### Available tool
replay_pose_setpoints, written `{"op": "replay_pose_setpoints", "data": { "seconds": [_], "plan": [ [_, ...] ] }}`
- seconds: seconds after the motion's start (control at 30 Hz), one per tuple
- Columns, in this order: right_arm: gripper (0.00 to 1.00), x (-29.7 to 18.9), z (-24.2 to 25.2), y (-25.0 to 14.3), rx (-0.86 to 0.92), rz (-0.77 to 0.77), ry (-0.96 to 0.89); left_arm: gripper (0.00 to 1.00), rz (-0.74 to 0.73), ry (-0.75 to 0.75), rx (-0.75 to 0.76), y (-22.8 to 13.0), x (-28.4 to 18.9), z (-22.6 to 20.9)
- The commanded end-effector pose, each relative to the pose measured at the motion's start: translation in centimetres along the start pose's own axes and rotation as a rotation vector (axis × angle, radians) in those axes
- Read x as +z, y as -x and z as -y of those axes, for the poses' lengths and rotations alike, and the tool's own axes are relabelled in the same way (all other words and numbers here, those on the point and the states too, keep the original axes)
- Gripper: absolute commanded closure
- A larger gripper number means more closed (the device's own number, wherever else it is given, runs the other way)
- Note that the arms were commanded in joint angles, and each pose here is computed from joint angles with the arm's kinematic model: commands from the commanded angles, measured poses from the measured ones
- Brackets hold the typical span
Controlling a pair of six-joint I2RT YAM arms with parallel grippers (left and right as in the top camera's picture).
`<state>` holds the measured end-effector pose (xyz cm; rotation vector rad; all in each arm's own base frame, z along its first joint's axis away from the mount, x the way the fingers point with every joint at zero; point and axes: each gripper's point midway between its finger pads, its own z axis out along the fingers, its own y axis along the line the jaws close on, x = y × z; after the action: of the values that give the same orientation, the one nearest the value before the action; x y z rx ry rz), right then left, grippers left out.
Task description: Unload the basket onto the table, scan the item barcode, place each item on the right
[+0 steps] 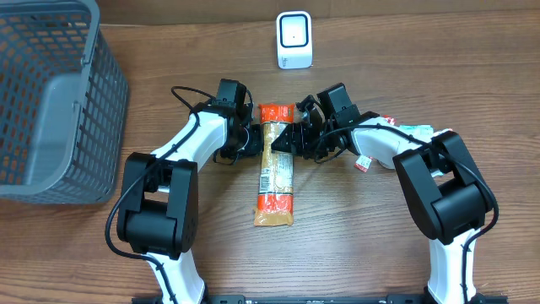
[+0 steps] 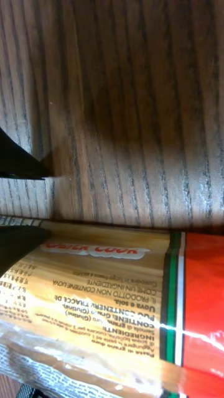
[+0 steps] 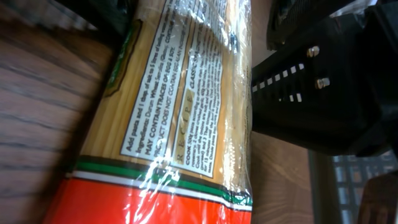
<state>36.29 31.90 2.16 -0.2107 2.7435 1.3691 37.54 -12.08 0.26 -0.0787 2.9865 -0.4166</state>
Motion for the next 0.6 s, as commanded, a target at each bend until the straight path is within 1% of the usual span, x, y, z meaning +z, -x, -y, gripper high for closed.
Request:
{"op": "replay_pose_setpoints", "data": {
  "seconds": [0.0,0.23,0.33,0.57],
  "plan": [
    [0.34,2.8,0.7,-3.2,0.038,-0.118,0.042,0.82,-0.046,-0.003,-0.005,-1.1,1.2,0.5],
    [0.36,3.5,0.0,-3.3,0.018,-0.110,0.046,0.82,-0.049,0.013,-0.007,-1.2,1.2,0.2],
    [0.36,3.5,0.8,-3.2,0.031,-0.099,0.001,0.77,-0.052,0.024,-0.008,-1.3,1.2,0.0],
    [0.34,3.3,3.1,-3.6,0.079,-0.091,-0.118,0.71,-0.084,0.066,-0.032,-2.1,1.0,-1.4]
  ]
}}
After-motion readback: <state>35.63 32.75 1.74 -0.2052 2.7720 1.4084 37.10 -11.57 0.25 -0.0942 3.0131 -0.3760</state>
